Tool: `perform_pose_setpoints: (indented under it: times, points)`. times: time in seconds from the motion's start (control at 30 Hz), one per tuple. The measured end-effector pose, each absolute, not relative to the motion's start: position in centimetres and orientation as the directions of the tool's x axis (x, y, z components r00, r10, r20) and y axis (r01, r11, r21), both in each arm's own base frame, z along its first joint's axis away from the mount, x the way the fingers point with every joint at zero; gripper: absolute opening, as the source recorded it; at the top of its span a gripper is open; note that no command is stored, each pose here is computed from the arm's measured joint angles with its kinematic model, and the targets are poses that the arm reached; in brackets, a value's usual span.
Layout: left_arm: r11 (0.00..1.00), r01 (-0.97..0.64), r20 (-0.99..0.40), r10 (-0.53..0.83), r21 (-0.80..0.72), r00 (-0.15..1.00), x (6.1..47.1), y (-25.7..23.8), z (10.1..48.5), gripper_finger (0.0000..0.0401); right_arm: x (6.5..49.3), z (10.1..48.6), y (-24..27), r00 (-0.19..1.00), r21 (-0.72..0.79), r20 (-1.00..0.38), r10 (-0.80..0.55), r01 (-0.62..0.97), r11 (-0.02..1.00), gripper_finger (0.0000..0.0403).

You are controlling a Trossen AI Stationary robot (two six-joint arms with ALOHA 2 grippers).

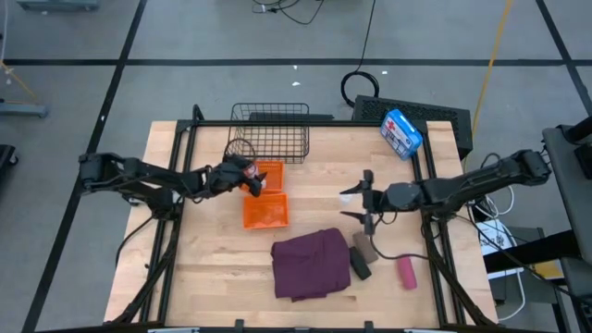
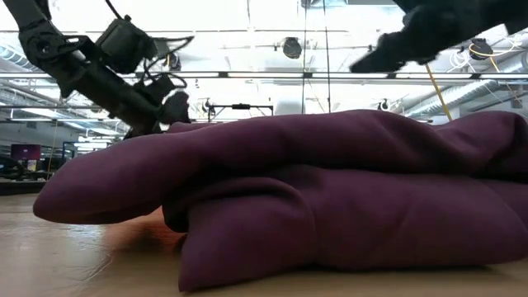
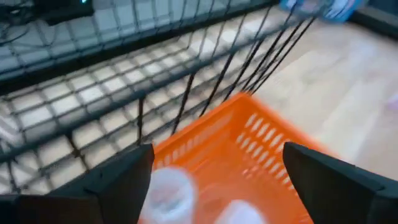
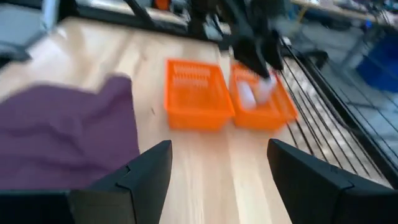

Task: Pick & place medical supplies in basket/bin
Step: Put the top white pill bottle into the top orange bin, then put the white pill bottle into the top orange bin

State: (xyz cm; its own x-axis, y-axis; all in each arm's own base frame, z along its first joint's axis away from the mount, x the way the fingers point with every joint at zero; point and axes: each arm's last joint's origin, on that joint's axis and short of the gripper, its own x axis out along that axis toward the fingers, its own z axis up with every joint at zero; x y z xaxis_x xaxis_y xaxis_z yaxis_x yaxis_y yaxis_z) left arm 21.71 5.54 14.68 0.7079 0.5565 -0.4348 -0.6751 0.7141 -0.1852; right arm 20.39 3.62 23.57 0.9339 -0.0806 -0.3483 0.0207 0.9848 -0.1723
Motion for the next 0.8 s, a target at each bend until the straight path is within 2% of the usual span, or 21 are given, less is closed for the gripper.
perform_pose_setpoints:
  times: [0.2,0.4,0.47,0.6,0.8]
  points:
    - [0.740,-0.624,-0.330,0.541,-0.251,0.774,21.2,4.7,17.2,0.0367,17.5,22.5,3.4,0.846,-0.117,-0.499,-0.185,0.146,0.982,0.0251]
    - [0.783,-0.535,-0.202,0.495,-0.318,0.845,20.5,3.0,20.0,0.0355,15.4,17.2,2.9,0.750,-0.084,-0.618,-0.233,0.232,0.969,0.0251]
    - [0.797,-0.512,-0.178,0.481,-0.319,0.859,20.6,2.3,20.7,0.0352,14.8,15.2,2.6,0.744,-0.102,-0.611,-0.270,0.264,0.959,0.0251]
    - [0.833,-0.460,-0.131,0.442,-0.307,0.887,21.2,1.0,22.3,0.0352,14.2,12.3,2.1,0.803,-0.104,-0.523,-0.287,0.274,0.956,0.0251]
    - [0.855,-0.444,-0.102,0.433,-0.268,0.896,22.9,-0.4,24.8,0.0353,14.1,11.2,1.6,0.849,-0.074,-0.454,-0.271,0.267,0.961,0.0251]
